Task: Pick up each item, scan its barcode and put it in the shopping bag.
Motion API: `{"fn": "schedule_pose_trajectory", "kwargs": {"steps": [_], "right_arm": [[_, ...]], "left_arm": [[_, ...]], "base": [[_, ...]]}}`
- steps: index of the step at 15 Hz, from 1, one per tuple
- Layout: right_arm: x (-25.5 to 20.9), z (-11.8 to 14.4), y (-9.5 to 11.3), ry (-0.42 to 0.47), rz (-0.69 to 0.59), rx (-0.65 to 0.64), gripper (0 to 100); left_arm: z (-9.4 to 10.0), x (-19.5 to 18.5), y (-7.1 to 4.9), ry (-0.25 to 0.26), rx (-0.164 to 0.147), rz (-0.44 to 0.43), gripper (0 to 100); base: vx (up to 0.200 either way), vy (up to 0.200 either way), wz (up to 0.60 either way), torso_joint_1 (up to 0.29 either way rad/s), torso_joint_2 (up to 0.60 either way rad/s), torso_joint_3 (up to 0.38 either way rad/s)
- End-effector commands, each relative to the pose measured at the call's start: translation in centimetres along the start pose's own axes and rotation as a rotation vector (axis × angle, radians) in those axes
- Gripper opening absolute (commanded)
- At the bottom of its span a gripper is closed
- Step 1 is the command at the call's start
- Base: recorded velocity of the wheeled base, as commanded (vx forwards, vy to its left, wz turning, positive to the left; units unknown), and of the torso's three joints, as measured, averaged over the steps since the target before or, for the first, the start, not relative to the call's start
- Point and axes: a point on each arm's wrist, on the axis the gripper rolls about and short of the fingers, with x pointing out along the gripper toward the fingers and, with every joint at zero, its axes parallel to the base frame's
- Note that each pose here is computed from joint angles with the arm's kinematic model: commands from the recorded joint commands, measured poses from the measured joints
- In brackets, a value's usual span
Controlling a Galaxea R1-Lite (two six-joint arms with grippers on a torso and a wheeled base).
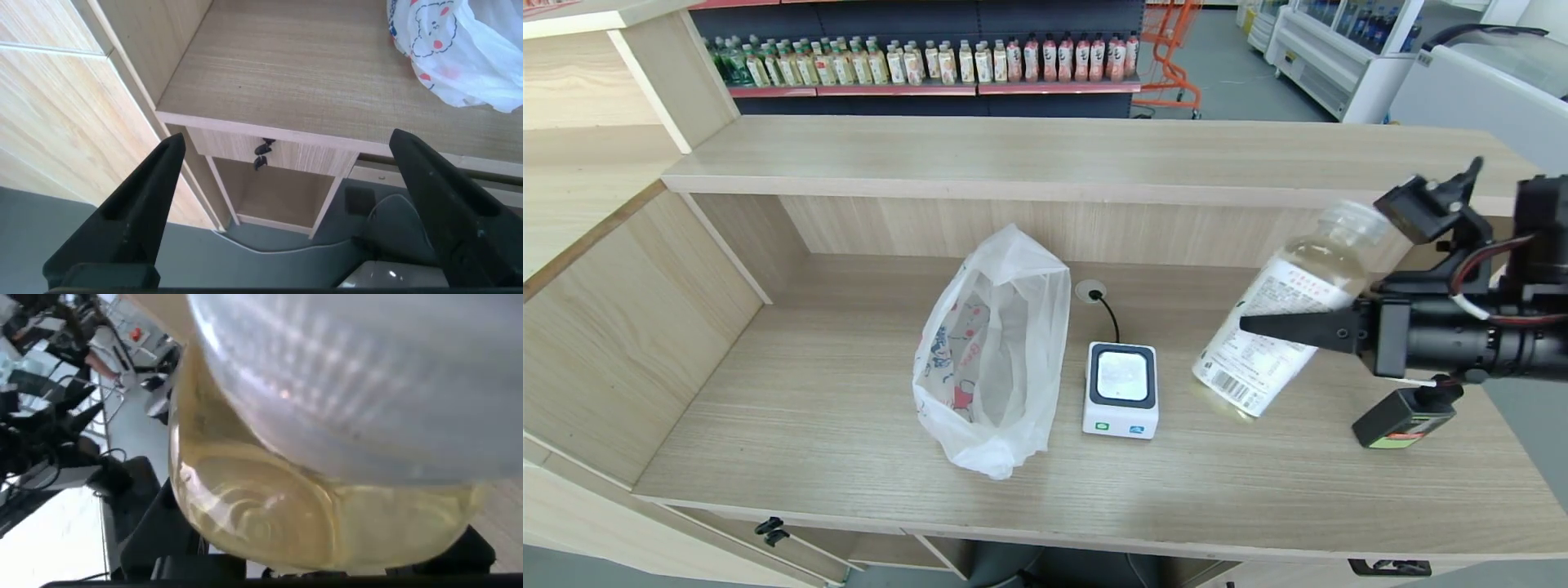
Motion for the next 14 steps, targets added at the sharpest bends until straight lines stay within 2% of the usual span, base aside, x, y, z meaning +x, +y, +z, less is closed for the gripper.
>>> {"fn": "schedule_pose_trajectory", "kwargs": {"steps": [1,4,7,14], "right_arm": [[-1.7,1.5,3.7,-0.047,0.127,-0.086,0],[-0.8,0.3,4.7,-0.003,0.215,-0.068,0],[-0.4,-0.7,4.9,0.027,0.234,-0.042,0],[-0.4,-0.9,6.1,0.048,0.275,-0.009,0]], "left_arm": [[0.0,0.0,0.0,0.0,0.0,0.0,100],[0.0,0.0,0.0,-0.001,0.0,0.0,100],[0.0,0.0,0.0,-0.001,0.0,0.0,100],[0.0,0.0,0.0,-0.001,0.0,0.0,100]], "base": [[0.0,0.0,0.0,0.0,0.0,0.0],[0.0,0.0,0.0,0.0,0.0,0.0],[0.0,0.0,0.0,0.0,0.0,0.0],[0.0,0.0,0.0,0.0,0.0,0.0]]}}
